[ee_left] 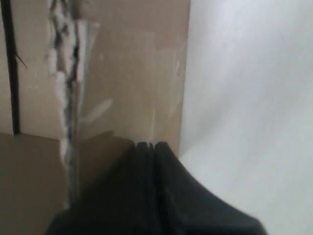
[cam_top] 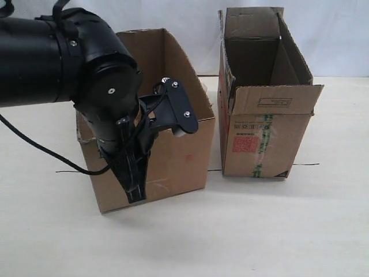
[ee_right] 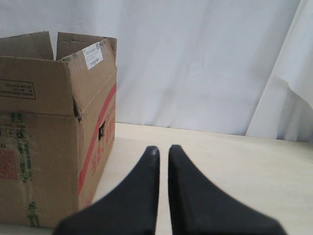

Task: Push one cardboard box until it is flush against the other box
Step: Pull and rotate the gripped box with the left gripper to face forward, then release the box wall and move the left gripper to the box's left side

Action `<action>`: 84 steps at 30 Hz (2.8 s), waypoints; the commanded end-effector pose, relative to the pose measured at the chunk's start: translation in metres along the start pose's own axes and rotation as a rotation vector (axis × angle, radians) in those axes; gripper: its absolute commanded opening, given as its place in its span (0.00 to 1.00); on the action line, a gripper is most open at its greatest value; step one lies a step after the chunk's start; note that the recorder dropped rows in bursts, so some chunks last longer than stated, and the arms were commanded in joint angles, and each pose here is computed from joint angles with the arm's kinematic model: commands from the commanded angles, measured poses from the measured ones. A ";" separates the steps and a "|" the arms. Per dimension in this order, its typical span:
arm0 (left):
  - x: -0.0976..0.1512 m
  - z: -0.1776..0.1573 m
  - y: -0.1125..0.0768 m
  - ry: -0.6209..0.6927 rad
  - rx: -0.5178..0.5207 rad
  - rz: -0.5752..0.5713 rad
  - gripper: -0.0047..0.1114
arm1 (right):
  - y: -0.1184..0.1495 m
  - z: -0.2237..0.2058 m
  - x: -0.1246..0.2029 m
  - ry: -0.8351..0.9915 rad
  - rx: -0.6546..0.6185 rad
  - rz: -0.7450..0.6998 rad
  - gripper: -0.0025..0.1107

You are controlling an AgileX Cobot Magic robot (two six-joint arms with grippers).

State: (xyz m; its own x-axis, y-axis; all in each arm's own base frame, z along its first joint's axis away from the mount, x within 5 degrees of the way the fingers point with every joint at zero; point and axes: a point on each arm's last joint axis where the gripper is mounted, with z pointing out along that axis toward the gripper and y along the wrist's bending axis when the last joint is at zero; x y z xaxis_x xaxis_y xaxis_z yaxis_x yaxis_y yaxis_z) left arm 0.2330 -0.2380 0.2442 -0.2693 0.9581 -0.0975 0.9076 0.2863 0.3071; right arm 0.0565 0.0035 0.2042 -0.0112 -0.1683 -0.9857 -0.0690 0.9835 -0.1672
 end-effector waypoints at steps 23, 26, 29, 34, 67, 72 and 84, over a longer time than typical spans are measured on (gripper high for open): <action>0.014 0.004 0.050 -0.121 -0.101 -0.135 0.04 | 0.000 0.000 0.001 0.002 0.005 -0.001 0.07; 0.018 -0.018 0.050 -0.180 -0.097 -0.174 0.04 | 0.000 0.000 0.001 0.002 0.005 -0.001 0.07; 0.033 -0.071 0.050 -0.338 -0.141 -0.250 0.04 | 0.000 0.000 0.001 0.002 0.005 -0.001 0.07; 0.094 -0.145 0.054 -0.712 -0.298 -0.565 0.04 | 0.000 0.000 0.001 0.002 0.005 -0.001 0.07; 0.244 0.135 0.193 -0.987 0.017 -1.430 0.04 | 0.000 0.000 0.001 0.002 0.005 -0.001 0.07; 0.233 0.153 0.211 -1.119 0.170 -1.350 0.04 | 0.000 0.000 0.001 0.002 0.005 -0.001 0.07; 0.203 0.188 0.220 -1.181 0.357 -1.353 0.04 | 0.000 0.000 0.001 0.002 0.005 -0.001 0.07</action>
State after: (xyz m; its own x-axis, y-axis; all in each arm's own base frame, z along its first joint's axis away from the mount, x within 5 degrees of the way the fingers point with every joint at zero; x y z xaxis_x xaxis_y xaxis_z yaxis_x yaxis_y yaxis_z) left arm 0.4352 0.0324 0.1104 -0.5824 -0.4617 -0.6691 0.3081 0.6363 -0.7073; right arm 0.0565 0.0035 0.2042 -0.0112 -0.1683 -0.9857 -0.0690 0.9835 -0.1672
